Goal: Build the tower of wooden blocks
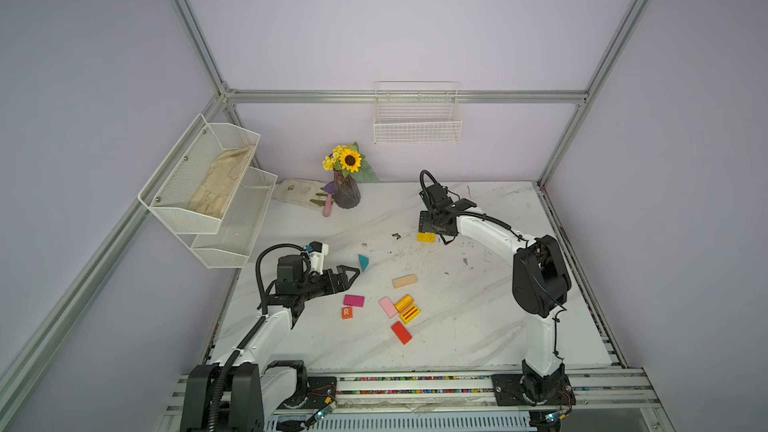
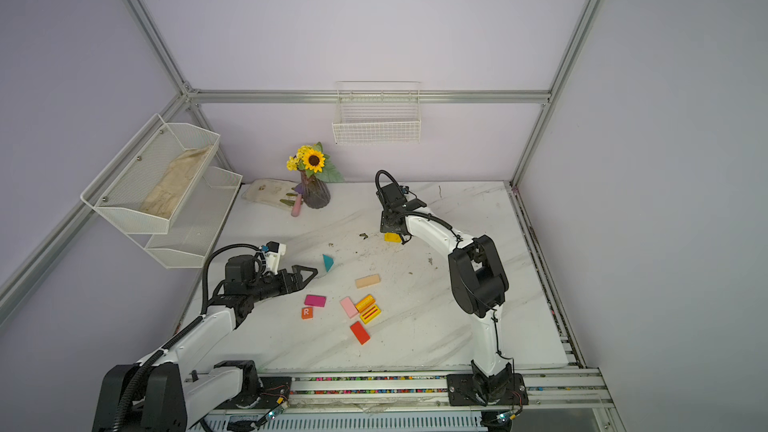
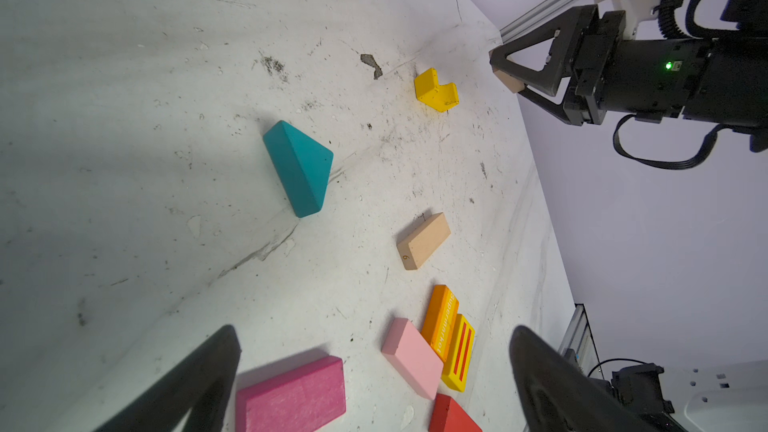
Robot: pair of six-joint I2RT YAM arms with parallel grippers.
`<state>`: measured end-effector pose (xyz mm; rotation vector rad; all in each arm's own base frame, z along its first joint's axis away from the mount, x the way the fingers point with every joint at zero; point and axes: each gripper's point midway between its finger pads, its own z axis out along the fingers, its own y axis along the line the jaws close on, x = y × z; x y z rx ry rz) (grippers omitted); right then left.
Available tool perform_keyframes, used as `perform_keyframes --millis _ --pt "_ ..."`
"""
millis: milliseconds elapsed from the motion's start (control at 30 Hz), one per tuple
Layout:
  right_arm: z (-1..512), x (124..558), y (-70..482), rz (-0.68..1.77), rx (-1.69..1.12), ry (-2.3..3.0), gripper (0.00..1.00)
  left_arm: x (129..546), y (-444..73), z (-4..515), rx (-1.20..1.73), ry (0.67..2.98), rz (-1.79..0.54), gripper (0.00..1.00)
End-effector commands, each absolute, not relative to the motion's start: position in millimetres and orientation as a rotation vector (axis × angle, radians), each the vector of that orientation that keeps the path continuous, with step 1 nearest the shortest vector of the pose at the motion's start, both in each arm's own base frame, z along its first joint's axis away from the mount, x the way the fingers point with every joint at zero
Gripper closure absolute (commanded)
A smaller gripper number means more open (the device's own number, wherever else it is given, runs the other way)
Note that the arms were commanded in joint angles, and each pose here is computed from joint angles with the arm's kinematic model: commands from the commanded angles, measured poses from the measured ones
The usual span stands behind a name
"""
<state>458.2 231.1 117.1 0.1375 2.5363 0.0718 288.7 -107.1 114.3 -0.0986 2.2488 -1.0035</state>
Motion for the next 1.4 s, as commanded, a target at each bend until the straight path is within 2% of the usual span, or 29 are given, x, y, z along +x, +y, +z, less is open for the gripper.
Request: perform_keyframes --millis 0,467,867,1367 --pt "112.9 460.2 232.0 0.059 0.12 2.564 0.55 304.9 -107.1 145.1 -0.029 2.158 -0.983 0.0" --pt "74.7 469.8 237.2 0.049 0.123 2.632 0.52 306.1 -106.4 144.7 -0.033 2.16 -0.978 0.0" --pt "64.7 474.6 247.6 0.095 0.126 2.65 0.45 306.1 -106.1 144.0 -0.035 2.162 -0.975 0.0" --pt "59.4 469.7 245.3 0.09 0.146 2.665 0.41 306.8 -105.4 143.0 -0.042 2.165 -0.973 0.0"
